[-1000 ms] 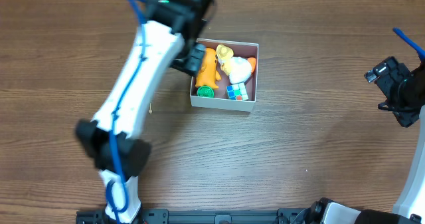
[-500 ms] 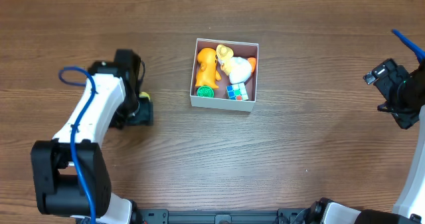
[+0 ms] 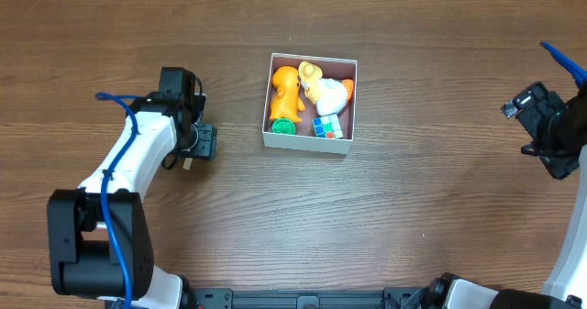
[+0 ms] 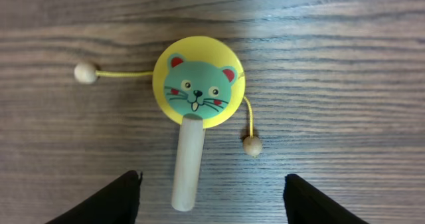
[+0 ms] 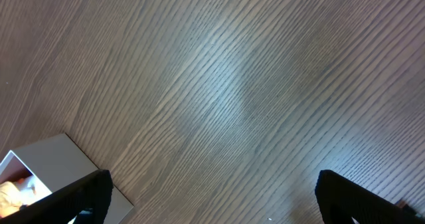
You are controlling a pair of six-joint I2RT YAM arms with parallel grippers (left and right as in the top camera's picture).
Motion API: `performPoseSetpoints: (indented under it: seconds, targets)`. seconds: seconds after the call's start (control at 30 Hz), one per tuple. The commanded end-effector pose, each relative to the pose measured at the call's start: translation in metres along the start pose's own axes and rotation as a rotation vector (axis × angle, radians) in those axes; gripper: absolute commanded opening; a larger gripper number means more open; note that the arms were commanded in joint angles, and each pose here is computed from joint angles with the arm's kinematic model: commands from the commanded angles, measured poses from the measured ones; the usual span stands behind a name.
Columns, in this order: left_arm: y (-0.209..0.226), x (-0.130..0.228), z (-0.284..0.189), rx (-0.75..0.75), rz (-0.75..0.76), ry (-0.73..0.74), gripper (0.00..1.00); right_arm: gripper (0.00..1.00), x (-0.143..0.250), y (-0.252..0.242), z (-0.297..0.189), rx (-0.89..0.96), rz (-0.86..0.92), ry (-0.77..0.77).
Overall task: Pack container
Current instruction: 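Grasp the wooden rattle drum with the left gripper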
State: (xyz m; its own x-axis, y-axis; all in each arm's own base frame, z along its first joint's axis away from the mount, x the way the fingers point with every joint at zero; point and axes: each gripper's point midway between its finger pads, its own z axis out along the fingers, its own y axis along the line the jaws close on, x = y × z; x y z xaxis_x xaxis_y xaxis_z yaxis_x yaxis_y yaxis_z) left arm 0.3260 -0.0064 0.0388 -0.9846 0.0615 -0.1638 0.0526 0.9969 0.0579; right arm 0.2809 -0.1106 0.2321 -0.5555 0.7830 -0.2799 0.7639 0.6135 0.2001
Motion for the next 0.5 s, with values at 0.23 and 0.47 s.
performPoseSetpoints:
  seconds: [0.23,0.47]
  targets:
    - [0.008,0.025,0.052,-0.039,0.054,0.168,0.62,1.00,0.000,-0.002,-0.003,0.006,-0.006,-0.011]
    - [0.009,0.026,0.055,-0.042,0.056,0.176,0.26,1.00,0.000,-0.002,-0.003,0.006,-0.006,-0.010]
